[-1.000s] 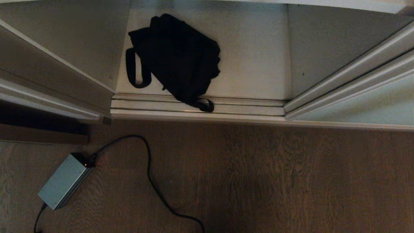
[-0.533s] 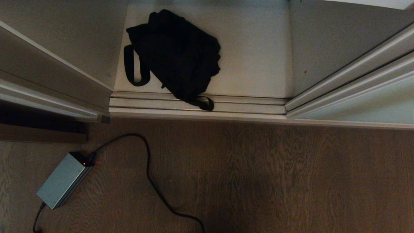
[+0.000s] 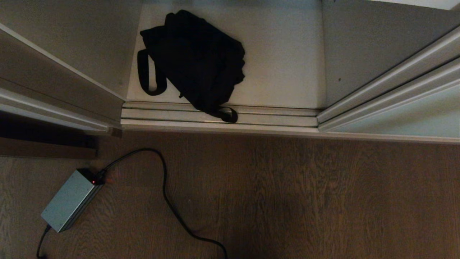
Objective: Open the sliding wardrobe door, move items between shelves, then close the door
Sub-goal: Place the bag on the higher shelf
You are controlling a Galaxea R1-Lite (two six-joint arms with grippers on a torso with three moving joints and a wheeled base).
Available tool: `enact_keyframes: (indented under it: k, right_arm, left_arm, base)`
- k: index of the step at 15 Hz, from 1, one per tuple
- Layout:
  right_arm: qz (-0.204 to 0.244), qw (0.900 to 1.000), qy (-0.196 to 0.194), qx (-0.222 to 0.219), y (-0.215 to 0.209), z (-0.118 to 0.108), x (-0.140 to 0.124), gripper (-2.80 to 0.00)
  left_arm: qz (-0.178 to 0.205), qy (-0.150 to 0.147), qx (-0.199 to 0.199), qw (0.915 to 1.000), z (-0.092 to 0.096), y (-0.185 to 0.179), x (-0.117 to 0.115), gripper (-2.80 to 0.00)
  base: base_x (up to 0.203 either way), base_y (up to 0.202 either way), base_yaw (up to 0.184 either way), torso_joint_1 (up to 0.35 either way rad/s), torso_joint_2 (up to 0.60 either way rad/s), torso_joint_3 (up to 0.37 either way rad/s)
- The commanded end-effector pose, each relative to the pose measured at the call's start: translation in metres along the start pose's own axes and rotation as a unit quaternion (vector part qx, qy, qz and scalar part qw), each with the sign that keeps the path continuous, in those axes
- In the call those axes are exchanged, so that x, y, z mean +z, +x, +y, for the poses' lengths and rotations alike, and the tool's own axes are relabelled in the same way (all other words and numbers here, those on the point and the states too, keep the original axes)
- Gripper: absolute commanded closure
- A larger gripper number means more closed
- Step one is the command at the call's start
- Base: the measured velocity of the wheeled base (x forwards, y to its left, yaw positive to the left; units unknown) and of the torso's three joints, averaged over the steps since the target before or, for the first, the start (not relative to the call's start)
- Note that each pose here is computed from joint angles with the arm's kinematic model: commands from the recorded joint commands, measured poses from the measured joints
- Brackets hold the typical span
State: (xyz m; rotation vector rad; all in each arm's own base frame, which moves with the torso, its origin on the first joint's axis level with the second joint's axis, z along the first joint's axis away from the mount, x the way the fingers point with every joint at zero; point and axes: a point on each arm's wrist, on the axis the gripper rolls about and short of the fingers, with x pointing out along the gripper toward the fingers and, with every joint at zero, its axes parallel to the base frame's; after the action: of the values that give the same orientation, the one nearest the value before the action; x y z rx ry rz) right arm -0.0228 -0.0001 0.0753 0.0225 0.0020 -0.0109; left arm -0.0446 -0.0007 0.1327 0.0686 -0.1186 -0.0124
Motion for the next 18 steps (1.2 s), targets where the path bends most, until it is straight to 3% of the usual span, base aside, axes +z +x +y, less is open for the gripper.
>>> enact_keyframes:
  k: [1,2,4,8,10,12,16,18]
  right_arm:
    - [0.0,1.0,0.0,0.0,0.0,0.0,0.0,0.0]
    - [0.0,1.0,0.0,0.0,0.0,0.0,0.0,0.0]
    - [-0.001,1.0,0.0,0.0,0.0,0.0,0.0,0.0]
    - [-0.001,1.0,0.0,0.0,0.0,0.0,0.0,0.0]
    - [-0.001,1.0,0.0,0.0,0.0,0.0,0.0,0.0]
    - [-0.001,1.0,0.0,0.0,0.0,0.0,0.0,0.0]
    - [-0.001,1.0,0.0,0.0,0.0,0.0,0.0,0.0]
    - [0.0,1.0,0.0,0.0,0.0,0.0,0.0,0.0]
  left_arm:
    - [0.041,-0.049,-0.001,0.998,0.003,0.011,0.039,0.0]
    - [0.085,-0.09,0.001,0.9923,0.004,0.027,0.05,0.0]
    - [0.169,-0.177,0.017,0.9693,0.006,0.067,0.066,0.0]
    - [0.302,-0.314,0.056,0.8983,0.006,0.147,0.064,0.0]
    - [0.348,-0.363,0.065,0.8622,0.004,0.175,0.054,0.0]
    - [0.372,-0.396,0.076,0.8359,0.003,0.199,0.043,0.0]
    - [0.398,-0.42,0.092,0.8101,0.001,0.256,0.014,0.0]
    - [0.401,-0.431,0.074,0.805,0.0,0.288,0.006,0.0]
  base:
    - [0.0,0.0,0.0,0.0,0.0,0.0]
    - [0.0,0.0,0.0,0.0,0.0,0.0]
    - [0.0,0.0,0.0,0.0,0.0,0.0]
    - [0.0,0.0,0.0,0.0,0.0,0.0]
    - [0.0,0.0,0.0,0.0,0.0,0.0]
    - [0.0,0.0,0.0,0.0,0.0,0.0]
    - [0.0,0.0,0.0,0.0,0.0,0.0]
    - [0.0,0.0,0.0,0.0,0.0,0.0]
